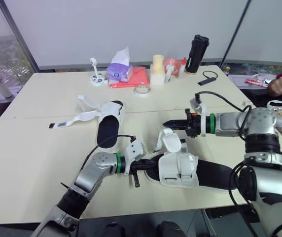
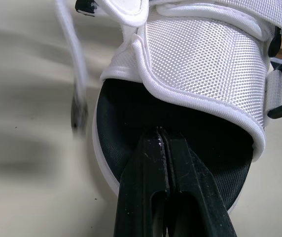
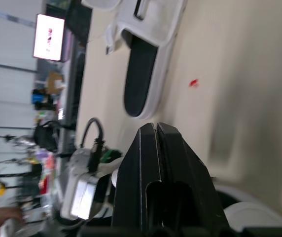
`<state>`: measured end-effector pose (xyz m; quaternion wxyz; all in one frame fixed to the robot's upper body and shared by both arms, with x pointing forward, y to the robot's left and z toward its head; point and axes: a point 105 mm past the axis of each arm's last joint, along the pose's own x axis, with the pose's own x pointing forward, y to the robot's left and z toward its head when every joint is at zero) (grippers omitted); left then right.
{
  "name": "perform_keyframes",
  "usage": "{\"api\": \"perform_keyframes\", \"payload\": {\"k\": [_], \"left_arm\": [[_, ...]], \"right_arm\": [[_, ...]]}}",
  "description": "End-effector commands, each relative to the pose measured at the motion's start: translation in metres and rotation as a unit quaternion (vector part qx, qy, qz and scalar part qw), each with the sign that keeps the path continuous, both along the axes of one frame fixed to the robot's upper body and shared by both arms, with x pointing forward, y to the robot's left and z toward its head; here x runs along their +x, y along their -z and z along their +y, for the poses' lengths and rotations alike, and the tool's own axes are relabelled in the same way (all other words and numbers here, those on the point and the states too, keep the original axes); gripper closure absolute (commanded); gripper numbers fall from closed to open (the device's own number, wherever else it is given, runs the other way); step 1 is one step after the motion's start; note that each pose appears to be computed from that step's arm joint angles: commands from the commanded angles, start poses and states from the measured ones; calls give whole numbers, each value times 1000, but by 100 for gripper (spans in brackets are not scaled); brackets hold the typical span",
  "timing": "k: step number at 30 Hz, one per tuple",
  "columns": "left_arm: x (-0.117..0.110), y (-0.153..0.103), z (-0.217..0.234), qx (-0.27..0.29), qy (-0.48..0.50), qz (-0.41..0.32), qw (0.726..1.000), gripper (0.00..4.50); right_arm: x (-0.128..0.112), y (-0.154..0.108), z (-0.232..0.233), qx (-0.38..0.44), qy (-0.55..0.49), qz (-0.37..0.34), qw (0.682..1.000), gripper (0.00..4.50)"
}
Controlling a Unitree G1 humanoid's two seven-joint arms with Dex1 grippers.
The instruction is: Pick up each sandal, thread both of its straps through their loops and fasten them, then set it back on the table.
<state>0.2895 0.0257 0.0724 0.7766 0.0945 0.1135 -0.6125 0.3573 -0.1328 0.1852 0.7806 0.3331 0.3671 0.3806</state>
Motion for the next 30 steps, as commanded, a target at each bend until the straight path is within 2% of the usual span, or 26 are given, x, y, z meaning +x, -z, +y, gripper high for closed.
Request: {"api": "perform_keyframes", "payload": {"k": [1,4,8,13,21,30], "left_arm": [[-2,38,12,59,-32,45,997,450],[-2,38,13,59,-33,45,997,450],[-2,39,14,59,-36,46,997,450],[-2,39,15,60,-38,44,997,450],[-2,40,15,60,-41,44,996,450],[-3,42,15,64,-40,40,996,450]], "right_arm": [[16,-27,-15,-15,37,-83,996,448],[7,-29,-13,-25,-2,-100,995,361],[-1,-26,-17,-32,-27,-71,997,164],[-10,-21,-24,-40,-46,-37,997,164],[-17,-18,-21,-29,-68,-24,997,164],[-5,0,-3,-16,-58,-13,998,164]]}}
